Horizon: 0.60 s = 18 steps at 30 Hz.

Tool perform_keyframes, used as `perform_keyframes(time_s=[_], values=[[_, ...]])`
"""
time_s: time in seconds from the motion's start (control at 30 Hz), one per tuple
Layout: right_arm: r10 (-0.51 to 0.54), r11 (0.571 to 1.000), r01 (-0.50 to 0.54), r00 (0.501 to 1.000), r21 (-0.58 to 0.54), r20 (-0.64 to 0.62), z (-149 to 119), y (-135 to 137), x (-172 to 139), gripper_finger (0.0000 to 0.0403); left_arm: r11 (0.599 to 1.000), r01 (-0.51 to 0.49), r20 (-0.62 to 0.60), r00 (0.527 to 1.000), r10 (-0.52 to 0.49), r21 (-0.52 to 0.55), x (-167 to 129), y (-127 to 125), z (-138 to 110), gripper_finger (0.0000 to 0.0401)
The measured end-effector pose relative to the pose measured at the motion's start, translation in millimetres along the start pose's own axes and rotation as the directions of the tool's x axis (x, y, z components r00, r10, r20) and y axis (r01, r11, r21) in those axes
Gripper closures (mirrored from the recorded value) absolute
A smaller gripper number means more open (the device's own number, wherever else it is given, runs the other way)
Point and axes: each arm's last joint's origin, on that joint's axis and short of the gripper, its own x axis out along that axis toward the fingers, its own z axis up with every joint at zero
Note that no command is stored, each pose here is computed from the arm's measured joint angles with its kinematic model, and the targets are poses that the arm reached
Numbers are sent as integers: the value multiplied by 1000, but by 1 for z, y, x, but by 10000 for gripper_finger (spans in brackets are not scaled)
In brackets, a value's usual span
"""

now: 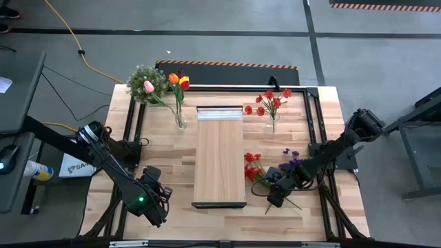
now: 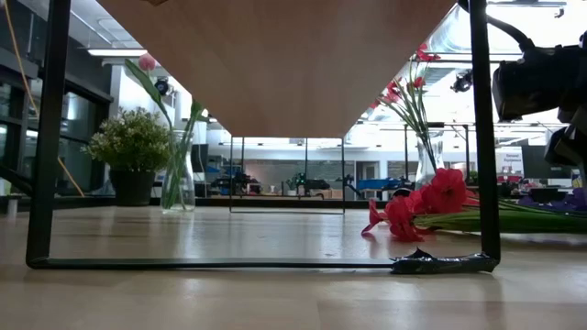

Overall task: Pick and place flowers into a vace then onto a shelf
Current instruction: Put the orange flowers into the right transparent vase

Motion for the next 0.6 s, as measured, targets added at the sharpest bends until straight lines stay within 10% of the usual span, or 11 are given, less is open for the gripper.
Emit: perform_keyframes(time_s=[0.6], values=[[-36,999,36,999,1,-26,-2,-4,0,304,1000,5,12,1000,-5,1,0,0,0,316]])
